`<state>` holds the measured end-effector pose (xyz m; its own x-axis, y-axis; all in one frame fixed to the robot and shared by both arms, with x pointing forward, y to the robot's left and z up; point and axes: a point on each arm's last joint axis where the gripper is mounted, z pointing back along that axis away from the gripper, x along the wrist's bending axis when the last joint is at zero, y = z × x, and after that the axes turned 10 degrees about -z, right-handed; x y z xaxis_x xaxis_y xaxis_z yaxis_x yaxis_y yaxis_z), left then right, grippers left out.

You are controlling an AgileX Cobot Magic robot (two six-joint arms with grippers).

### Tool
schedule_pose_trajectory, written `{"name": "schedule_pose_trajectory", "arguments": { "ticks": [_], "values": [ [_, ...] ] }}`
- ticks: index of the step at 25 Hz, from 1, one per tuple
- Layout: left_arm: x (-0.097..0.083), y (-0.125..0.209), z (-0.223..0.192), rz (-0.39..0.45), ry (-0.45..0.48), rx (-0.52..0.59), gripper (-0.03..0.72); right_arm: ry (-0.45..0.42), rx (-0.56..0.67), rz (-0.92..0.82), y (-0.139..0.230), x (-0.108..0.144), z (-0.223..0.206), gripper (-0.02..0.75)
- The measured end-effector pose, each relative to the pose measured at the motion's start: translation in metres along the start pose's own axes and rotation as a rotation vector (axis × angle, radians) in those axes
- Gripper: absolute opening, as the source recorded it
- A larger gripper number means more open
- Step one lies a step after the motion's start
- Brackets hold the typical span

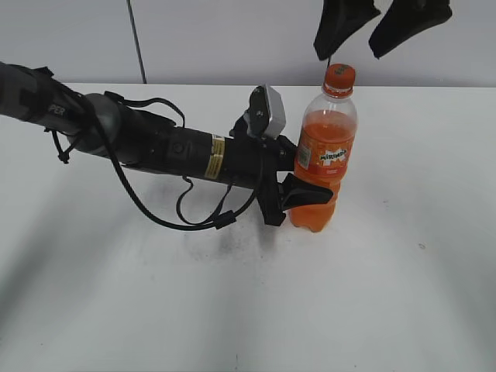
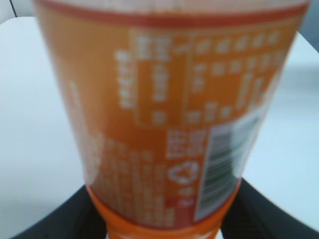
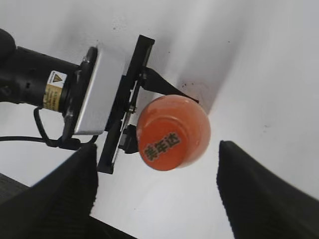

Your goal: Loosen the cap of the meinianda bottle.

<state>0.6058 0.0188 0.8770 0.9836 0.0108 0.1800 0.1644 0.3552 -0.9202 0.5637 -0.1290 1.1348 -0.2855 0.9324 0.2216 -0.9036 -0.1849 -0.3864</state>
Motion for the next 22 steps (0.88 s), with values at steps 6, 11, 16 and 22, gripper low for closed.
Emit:
{"name": "schedule_pose_trajectory", "arguments": {
  "ticks": [6,11,16,22],
  "values": [
    [0.0,0.0,0.0,0.0,0.0,0.0,0.382,0.021,0.044,-0.016,-0.003,-0.003,-0.021,0.516],
    [0.0,0.0,0.0,0.0,0.0,0.0,0.382,0.029,0.079,-0.022,-0.005,-0.005,-0.036,0.457],
    [0.0,0.0,0.0,0.0,0.0,0.0,0.382,0.029,0.078,-0.008,-0.005,-0.005,-0.036,0.269],
    [0.0,0.0,0.0,0.0,0.0,0.0,0.382,0.016,0.081,0.253,-0.005,-0.005,-0.036,0.269]
  ]
}}
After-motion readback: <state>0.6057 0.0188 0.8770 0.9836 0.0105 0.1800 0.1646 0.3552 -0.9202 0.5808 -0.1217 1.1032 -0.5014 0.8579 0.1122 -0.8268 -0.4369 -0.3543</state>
